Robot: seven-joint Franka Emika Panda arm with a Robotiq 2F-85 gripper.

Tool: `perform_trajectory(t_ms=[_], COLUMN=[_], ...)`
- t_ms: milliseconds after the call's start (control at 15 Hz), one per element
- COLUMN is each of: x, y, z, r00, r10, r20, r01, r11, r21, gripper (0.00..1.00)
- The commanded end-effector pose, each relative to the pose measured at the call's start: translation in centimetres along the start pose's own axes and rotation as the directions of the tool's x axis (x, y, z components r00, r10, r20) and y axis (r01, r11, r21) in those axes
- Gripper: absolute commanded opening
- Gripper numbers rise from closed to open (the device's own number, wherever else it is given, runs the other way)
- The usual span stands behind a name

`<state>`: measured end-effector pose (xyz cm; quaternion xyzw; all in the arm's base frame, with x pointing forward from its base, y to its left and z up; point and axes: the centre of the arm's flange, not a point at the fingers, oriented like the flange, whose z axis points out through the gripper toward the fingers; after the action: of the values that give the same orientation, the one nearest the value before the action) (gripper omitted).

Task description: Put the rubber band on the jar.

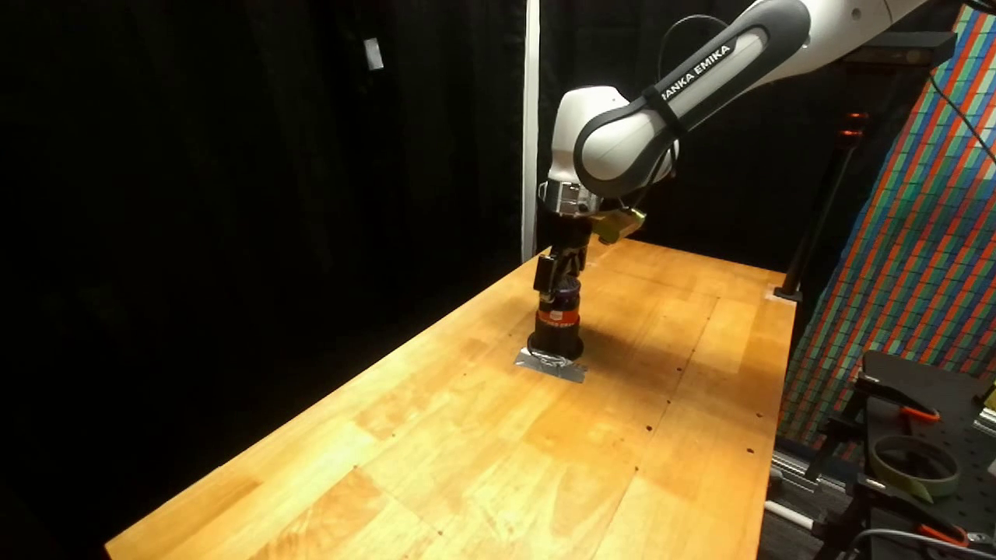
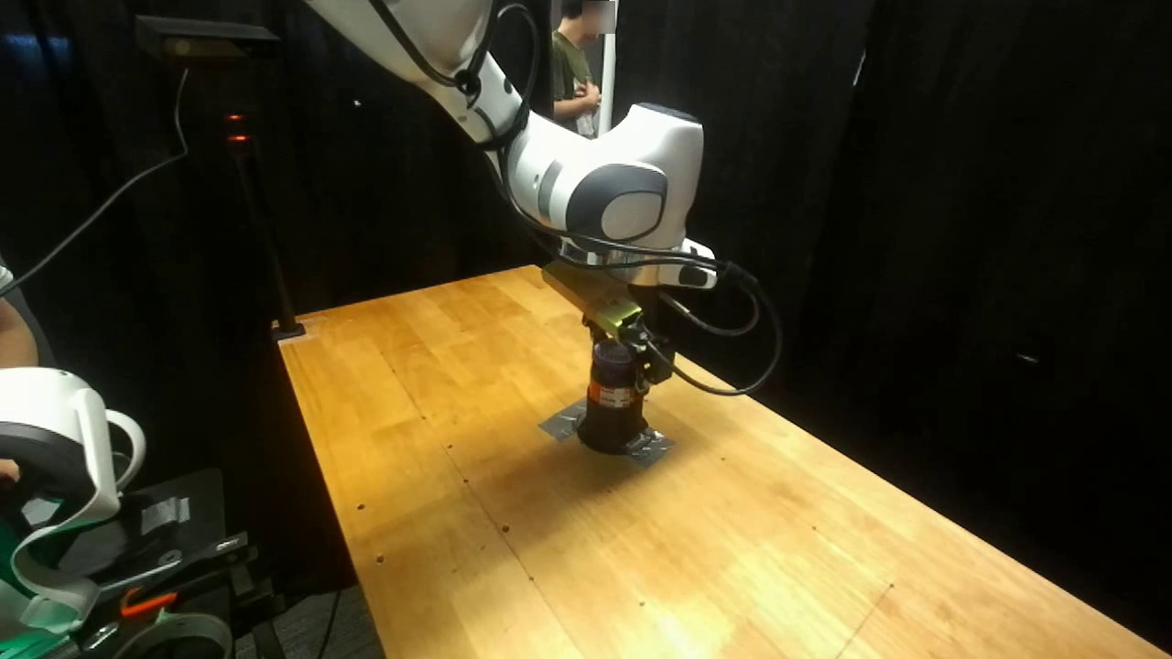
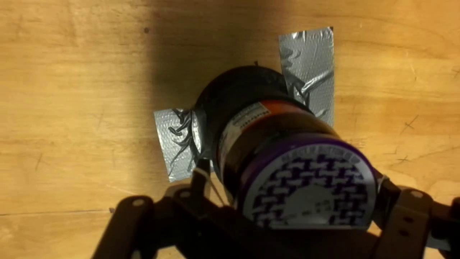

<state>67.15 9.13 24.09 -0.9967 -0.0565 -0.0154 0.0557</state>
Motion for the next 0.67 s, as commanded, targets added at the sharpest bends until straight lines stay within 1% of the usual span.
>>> perform_trajectory(t_ms=[0,267,467,600], x=[-2.1,-3.2,-4.7,-5.6], y=[-0.5,-0.4,-0.2,-0.1], z=[-2.0,-3.0,-2.5,-1.9], r00=[0.997,0.995,0.991,0.991], r10=[-0.016,-0.014,-0.013,-0.011], r20=[0.075,0.102,0.134,0.135], r01=[0.016,0.012,0.009,0.006], r11=[1.0,1.0,0.999,0.999], r21=[0.003,0.019,0.033,0.038], gripper=[1.0,1.0,1.0,1.0])
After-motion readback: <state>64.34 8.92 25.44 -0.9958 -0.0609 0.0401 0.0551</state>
